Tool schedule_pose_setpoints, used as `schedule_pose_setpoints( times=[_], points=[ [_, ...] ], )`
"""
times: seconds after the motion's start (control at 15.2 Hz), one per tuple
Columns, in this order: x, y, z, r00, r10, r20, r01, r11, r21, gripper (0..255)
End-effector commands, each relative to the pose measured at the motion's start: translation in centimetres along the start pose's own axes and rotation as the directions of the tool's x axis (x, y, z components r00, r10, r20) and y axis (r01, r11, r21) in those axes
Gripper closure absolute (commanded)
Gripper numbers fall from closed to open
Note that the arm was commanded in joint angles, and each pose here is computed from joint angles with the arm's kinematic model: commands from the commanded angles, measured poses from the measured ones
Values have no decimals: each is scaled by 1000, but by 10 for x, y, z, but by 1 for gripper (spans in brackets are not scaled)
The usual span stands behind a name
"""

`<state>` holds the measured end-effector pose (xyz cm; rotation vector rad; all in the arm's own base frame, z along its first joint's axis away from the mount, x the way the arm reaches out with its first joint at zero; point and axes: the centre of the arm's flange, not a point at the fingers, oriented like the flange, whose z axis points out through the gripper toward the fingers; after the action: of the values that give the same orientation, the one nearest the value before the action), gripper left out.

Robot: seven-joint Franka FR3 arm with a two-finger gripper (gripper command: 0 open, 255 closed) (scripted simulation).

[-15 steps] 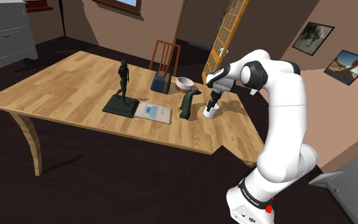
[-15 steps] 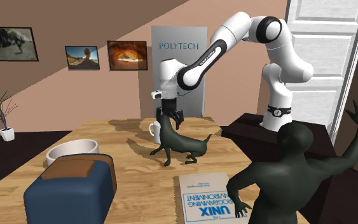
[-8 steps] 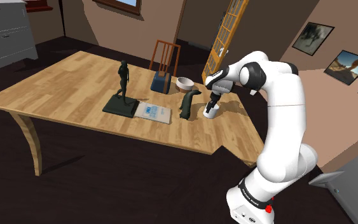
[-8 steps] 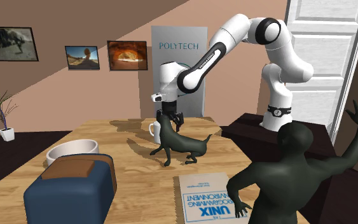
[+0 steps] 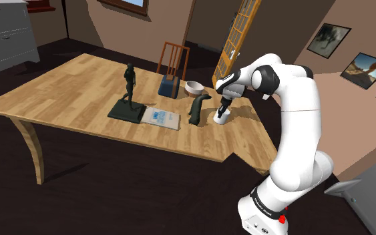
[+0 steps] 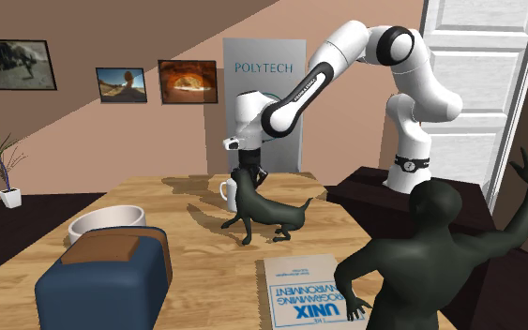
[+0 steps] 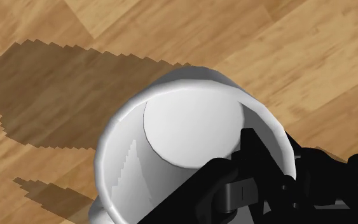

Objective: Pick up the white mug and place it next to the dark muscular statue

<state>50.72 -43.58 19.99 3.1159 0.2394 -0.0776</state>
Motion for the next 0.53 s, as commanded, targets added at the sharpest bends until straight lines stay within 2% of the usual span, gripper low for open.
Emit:
schedule_pose_setpoints(
  times=[0.0, 0.2, 0.46],
  points=[
    [0, 0, 0, 1000, 0, 0, 0, 1000, 0, 255],
    [0, 0, 0, 1000, 0, 0, 0, 1000, 0, 255],
    [-1, 0, -21, 1000, 0, 0, 0, 1000, 0, 255]
  ],
)
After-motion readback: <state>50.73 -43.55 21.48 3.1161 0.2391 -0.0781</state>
